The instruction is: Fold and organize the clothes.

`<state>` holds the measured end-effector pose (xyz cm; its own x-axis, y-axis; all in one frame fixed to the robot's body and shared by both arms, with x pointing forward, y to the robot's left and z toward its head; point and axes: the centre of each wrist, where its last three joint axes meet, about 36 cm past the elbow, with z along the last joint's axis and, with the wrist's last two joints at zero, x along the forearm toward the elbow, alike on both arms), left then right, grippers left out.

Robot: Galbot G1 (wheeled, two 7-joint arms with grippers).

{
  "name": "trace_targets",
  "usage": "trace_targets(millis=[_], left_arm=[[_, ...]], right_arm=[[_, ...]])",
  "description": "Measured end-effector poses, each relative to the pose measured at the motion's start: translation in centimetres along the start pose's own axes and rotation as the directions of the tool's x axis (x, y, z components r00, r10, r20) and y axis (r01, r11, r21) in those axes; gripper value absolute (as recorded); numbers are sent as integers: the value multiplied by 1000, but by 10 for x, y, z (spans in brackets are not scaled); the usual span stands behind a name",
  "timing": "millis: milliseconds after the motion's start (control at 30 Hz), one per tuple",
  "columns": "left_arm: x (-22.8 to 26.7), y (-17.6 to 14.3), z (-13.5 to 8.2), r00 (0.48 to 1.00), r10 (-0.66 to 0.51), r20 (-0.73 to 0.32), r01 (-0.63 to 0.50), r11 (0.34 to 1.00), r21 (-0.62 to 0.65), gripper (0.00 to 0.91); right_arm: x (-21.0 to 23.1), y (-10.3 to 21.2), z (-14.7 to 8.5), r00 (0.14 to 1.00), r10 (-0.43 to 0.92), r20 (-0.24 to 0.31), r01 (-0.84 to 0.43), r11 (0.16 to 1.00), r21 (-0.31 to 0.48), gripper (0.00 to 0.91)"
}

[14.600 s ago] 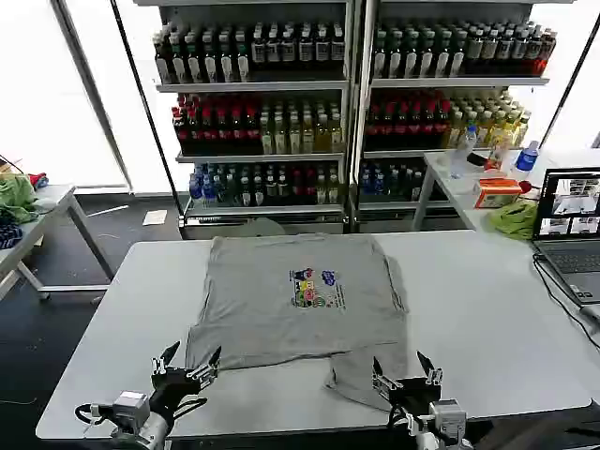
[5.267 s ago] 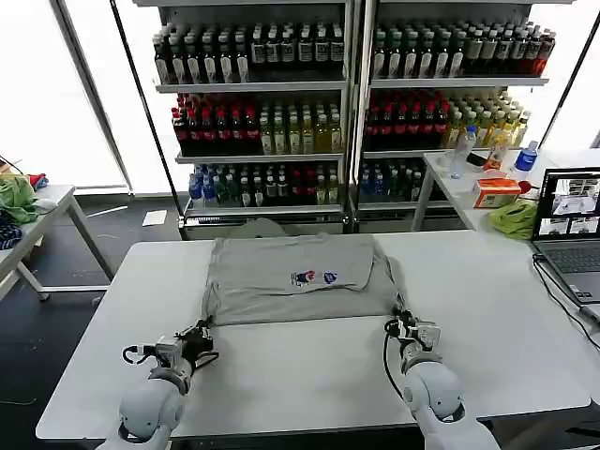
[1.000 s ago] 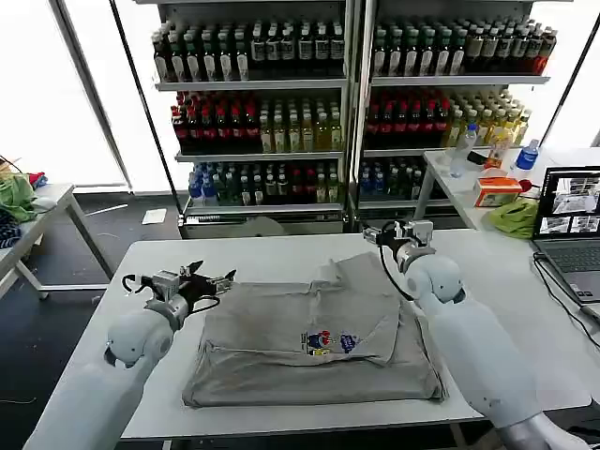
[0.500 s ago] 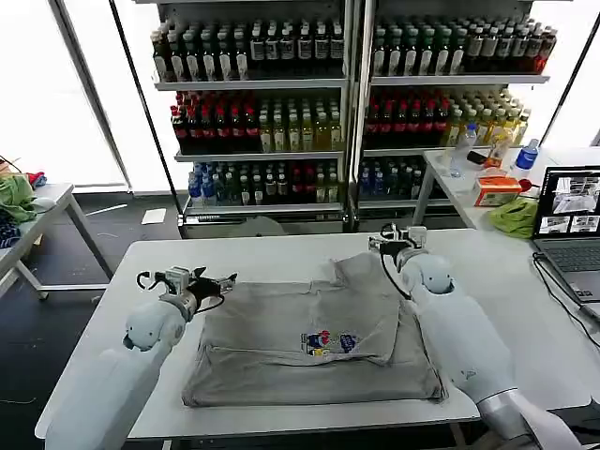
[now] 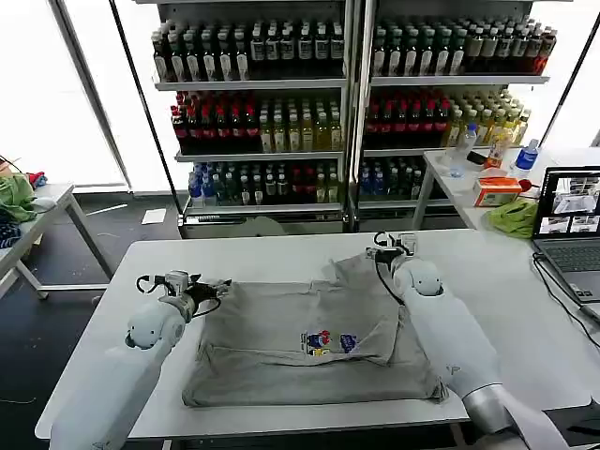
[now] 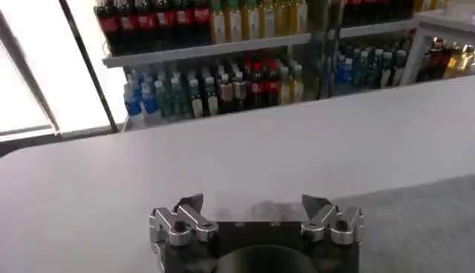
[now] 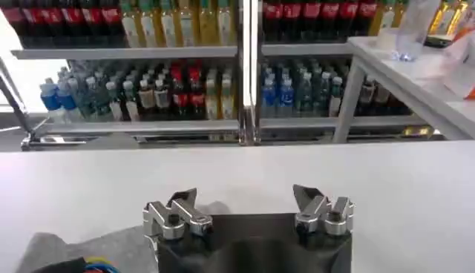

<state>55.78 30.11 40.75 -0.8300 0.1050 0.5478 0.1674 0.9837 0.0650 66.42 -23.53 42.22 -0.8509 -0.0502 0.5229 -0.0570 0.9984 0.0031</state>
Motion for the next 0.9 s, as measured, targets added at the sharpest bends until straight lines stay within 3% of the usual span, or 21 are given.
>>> trace_targets(millis=[600, 633, 667, 700, 733, 767, 800, 833, 900], left_arm=[[-4, 2, 7, 1000, -1, -15, 1, 1000, 22, 907], [-4, 1, 8, 1000, 2, -15, -1, 1000, 22, 846], [-3, 1, 8, 1000, 5, -17, -4, 1000, 21, 675], [-3, 0, 9, 1000, 7, -18, -6, 1000, 19, 584], [-2, 0, 10, 1000, 10, -18, -10, 1000, 17, 453], [-2, -2, 10, 1000, 15, -19, -14, 1000, 15, 393], [-1, -3, 11, 1000, 19, -19, -19, 1000, 15, 222], [-2, -4, 11, 1000, 22, -19, -22, 1000, 16, 81], [-2, -6, 12, 999, 29, -18, -28, 999, 17, 40]], right_arm=[[-5, 10, 12, 1000, 5, -25, -4, 1000, 25, 907], [-5, 10, 13, 1000, 5, -27, -4, 1000, 26, 907], [-5, 10, 13, 1000, 5, -29, -4, 1000, 27, 907], [-5, 11, 14, 1000, 4, -30, -4, 1000, 27, 877], [-4, 11, 14, 1000, 3, -30, -3, 1000, 28, 786], [-4, 12, 15, 1000, 2, -30, -2, 1000, 29, 705], [-4, 13, 17, 1000, 1, -31, 0, 1000, 30, 524], [-3, 14, 17, 1000, 0, -31, 1, 1000, 31, 453], [-3, 15, 20, 999, 1, -34, 0, 999, 35, 91]])
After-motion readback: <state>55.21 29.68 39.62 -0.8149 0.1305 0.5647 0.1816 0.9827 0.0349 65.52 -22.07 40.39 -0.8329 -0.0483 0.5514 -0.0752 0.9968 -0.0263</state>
